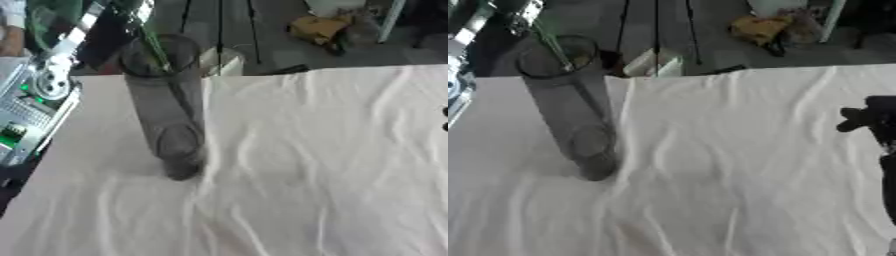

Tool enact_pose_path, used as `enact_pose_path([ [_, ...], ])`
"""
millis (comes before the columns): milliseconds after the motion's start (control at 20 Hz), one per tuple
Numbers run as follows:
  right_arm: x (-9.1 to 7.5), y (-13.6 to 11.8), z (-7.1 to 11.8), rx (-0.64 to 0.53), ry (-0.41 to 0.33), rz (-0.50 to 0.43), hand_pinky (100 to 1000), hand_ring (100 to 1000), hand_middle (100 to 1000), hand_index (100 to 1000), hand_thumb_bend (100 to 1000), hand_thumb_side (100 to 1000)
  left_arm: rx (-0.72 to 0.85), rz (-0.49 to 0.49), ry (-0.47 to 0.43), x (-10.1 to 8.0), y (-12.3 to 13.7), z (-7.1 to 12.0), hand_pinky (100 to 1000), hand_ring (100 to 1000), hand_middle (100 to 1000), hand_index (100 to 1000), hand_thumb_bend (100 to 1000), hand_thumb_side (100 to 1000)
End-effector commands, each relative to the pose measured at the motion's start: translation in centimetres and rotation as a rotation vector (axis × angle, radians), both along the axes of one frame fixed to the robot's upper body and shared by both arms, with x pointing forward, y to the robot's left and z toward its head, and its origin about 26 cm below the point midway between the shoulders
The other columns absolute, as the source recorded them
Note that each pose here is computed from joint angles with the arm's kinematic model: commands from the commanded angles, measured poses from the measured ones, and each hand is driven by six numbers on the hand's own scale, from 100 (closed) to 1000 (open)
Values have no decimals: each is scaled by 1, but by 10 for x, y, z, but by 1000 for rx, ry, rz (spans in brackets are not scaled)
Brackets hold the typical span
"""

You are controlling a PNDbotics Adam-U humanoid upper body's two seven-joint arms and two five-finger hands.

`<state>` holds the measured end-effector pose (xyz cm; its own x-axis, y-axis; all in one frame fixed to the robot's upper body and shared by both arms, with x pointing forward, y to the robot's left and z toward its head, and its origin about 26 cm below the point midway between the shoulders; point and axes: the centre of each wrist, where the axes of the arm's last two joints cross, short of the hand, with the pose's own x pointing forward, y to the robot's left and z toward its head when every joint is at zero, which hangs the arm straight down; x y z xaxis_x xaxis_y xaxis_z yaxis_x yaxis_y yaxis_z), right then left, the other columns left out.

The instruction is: Arrange flowers into the vase.

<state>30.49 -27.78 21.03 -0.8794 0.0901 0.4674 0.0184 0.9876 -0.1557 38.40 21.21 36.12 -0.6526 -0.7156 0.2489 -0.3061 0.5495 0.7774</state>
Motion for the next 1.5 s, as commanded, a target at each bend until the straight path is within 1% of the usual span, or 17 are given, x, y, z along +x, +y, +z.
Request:
enact_pose_path([
  [50, -3, -2, 7, -11, -23, -8, 748, 532, 519, 707, 100, 1000, 64, 25, -31, -7, 8, 12, 715, 816, 797, 923, 100, 1000],
  [250, -4, -3, 7, -11, -21, -9, 749, 532, 519, 707, 100, 1000, 118, 34, -26, -7, 10, 12, 731, 826, 807, 939, 100, 1000],
  [450, -4, -3, 6, -11, -19, -9, 749, 532, 518, 707, 100, 1000, 171, 40, -32, -10, 12, 12, 774, 848, 826, 970, 100, 1000],
  [550, -4, -3, 6, -11, -18, -9, 749, 531, 518, 707, 100, 1000, 198, 39, -37, -12, 13, 13, 792, 857, 837, 988, 122, 1000],
  [600, -4, -3, 6, -12, -17, -8, 749, 531, 518, 707, 100, 1000, 208, 38, -38, -13, 13, 13, 806, 864, 845, 1000, 157, 1000],
  [750, -4, -3, 5, -13, -14, -8, 749, 531, 518, 708, 100, 1000, 227, 30, -40, -15, 14, 15, 831, 875, 853, 1000, 196, 1000],
  [1000, -4, -3, 5, -13, -11, -8, 749, 530, 517, 708, 100, 1000, 231, 9, -32, -18, 17, 18, 857, 886, 861, 1000, 191, 1000],
  [1500, -4, -3, 5, -9, -14, -6, 749, 532, 517, 708, 100, 1000, 265, 10, -1, -23, 23, 17, 900, 905, 882, 1000, 177, 1000],
])
